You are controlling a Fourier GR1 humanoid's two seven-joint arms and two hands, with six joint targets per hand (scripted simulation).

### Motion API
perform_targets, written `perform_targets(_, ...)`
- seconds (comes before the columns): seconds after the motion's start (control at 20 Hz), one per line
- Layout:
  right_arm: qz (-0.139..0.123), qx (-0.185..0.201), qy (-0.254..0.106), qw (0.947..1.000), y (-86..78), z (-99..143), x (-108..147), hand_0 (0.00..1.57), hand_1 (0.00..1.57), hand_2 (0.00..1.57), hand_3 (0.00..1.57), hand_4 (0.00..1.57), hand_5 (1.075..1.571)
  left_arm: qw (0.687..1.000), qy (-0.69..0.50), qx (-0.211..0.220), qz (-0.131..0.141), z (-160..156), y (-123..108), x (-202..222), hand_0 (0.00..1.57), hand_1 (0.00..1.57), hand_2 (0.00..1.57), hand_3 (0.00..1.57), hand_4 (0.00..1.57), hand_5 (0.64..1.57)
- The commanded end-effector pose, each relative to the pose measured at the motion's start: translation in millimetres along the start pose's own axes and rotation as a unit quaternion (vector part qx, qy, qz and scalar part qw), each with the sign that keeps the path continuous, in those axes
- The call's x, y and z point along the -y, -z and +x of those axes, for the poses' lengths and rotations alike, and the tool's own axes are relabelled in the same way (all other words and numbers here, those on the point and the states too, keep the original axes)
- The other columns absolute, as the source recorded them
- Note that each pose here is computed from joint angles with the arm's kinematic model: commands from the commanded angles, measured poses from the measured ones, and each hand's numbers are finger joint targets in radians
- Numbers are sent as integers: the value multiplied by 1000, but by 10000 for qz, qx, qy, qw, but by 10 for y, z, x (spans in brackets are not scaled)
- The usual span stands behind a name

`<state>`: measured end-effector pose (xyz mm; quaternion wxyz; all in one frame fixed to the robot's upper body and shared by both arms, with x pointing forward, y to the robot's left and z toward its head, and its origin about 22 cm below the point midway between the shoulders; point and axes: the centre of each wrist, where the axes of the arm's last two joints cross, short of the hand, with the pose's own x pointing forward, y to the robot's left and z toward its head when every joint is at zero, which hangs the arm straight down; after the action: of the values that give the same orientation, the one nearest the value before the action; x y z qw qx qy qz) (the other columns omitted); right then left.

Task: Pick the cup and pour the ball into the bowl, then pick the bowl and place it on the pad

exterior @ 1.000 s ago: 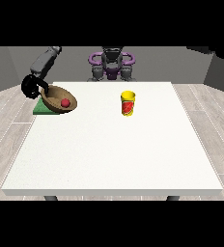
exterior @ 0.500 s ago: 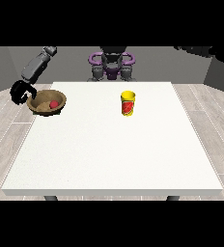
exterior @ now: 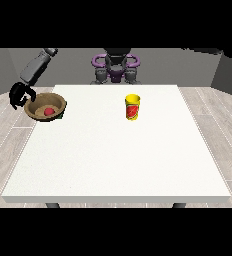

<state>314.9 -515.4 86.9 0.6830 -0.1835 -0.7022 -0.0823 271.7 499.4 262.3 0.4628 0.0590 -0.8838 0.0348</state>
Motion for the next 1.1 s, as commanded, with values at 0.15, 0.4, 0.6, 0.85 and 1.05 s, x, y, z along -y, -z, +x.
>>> perform_targets(0.15, 240, -740, -198, 9968, -79, -378, -314, 1571, 1571, 1571, 1056, 988, 1563, 9980, -56, -633, -33, -145, -53, 58, 0, 0, 0, 0, 667, 1555)
perform_targets(0.4, 383, -1137, -6, 9928, -103, -415, -294, 1571, 1571, 1571, 1401, 952, 1545, 9960, -51, -888, 48, -251, -101, -72, 0, 0, 0, 0, 654, 1544)
perform_targets(0.6, -282, -1368, 181, 9900, -94, -286, -39, 1033, 1033, 991, 694, 0, 1562, 9974, 59, -720, -6, -156, -108, -128, 0, 0, 0, 0, 654, 1539)
perform_targets(0.85, -420, -1427, 0, 9889, -77, -112, 162, 0, 0, 0, 0, 0, 1485, 9977, -227, -620, -127, -208, -102, 21, 0, 0, 0, 0, 761, 1544)
perform_targets(1.05, -218, -1339, -4, 9908, 41, 171, 199, 0, 0, 0, 0, 0, 1416, 9905, -645, -1134, -437, -386, -67, 413, 0, 0, 0, 0, 983, 1570)
